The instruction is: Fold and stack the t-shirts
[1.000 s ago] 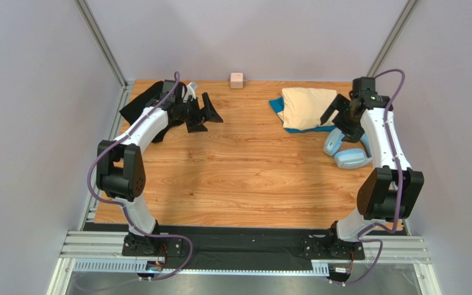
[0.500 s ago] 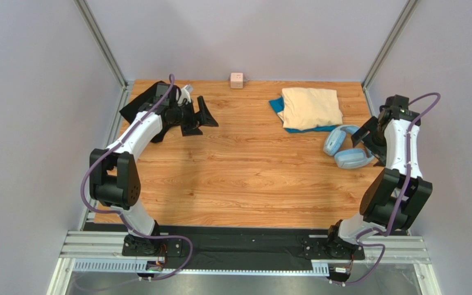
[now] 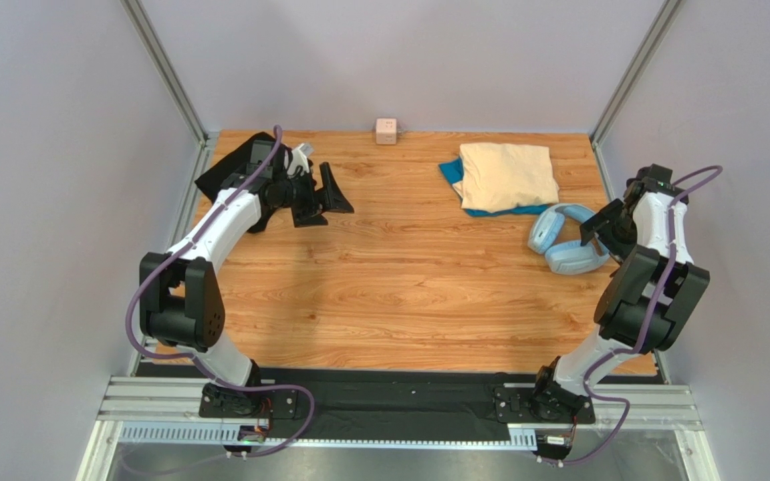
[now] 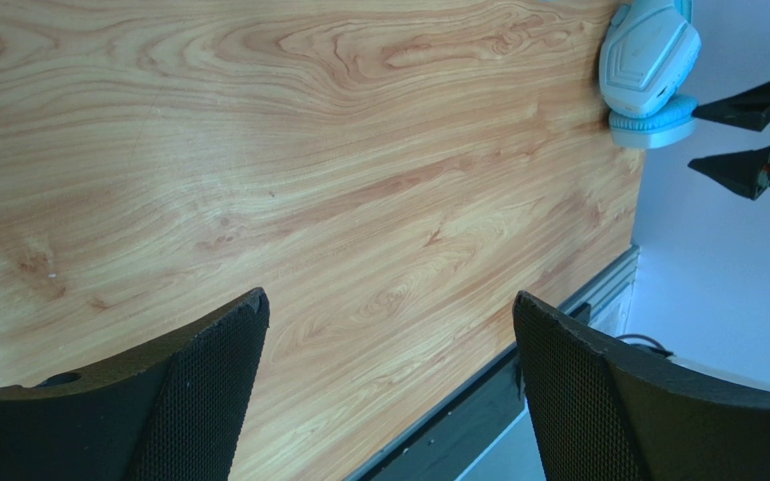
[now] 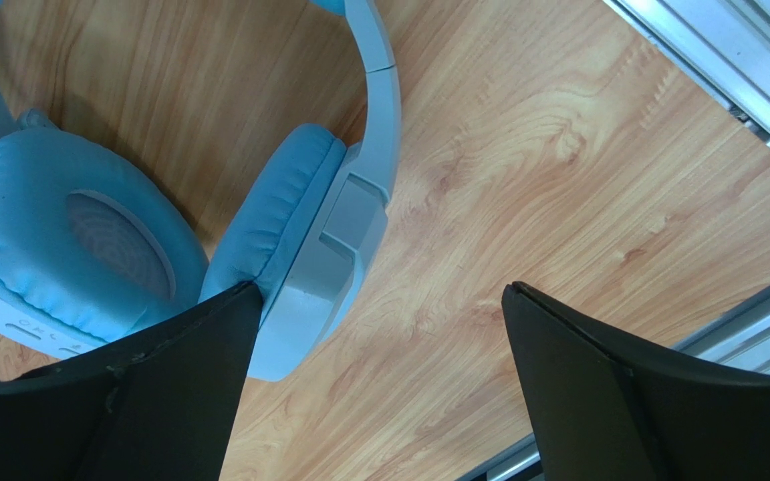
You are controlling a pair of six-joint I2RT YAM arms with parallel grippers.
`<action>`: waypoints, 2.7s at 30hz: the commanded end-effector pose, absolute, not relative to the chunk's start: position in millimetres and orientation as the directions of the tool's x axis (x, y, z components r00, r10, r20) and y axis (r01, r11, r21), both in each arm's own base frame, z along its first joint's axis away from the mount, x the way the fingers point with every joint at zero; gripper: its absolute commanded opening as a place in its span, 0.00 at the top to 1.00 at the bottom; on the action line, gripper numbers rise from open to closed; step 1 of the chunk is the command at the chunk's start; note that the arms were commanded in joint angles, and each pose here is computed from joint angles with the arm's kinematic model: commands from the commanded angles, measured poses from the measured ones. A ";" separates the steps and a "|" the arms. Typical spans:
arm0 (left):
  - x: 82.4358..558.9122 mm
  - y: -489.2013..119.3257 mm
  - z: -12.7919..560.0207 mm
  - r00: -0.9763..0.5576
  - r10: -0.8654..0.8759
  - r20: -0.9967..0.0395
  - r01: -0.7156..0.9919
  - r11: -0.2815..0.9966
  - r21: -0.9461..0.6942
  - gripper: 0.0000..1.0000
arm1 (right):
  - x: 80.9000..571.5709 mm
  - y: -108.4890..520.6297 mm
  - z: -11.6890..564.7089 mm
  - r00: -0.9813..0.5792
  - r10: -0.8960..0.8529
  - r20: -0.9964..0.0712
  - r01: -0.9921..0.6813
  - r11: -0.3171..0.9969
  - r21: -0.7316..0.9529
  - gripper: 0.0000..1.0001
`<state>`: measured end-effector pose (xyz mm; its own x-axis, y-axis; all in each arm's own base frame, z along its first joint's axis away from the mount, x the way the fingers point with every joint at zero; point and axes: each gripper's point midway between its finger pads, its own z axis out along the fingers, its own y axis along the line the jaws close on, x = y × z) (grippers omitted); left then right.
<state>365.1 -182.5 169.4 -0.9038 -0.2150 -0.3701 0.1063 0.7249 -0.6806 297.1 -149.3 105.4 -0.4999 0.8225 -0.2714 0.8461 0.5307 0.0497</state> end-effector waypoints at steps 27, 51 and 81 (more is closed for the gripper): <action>348.8 -176.3 173.0 -0.895 -0.206 -0.395 0.125 0.736 -0.666 0.04 | 346.0 -183.5 97.9 -0.344 0.894 -0.288 0.913 0.390 0.119 0.00; 343.5 -172.3 153.7 -0.905 -0.202 -0.374 0.100 0.753 -0.650 0.05 | 339.9 -139.9 28.6 -0.488 0.866 -0.113 0.867 0.495 0.056 1.00; 445.0 -111.8 240.8 -0.721 -0.462 -0.515 0.013 0.735 -0.678 0.07 | 320.1 174.4 174.1 -0.922 0.323 -0.212 0.090 0.713 0.696 1.00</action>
<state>417.7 -139.6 195.4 -0.8220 -0.3788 -0.4252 0.0156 0.7314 -0.6817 294.1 136.5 147.9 -0.9182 0.3432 -0.1979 0.1638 0.7838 0.5991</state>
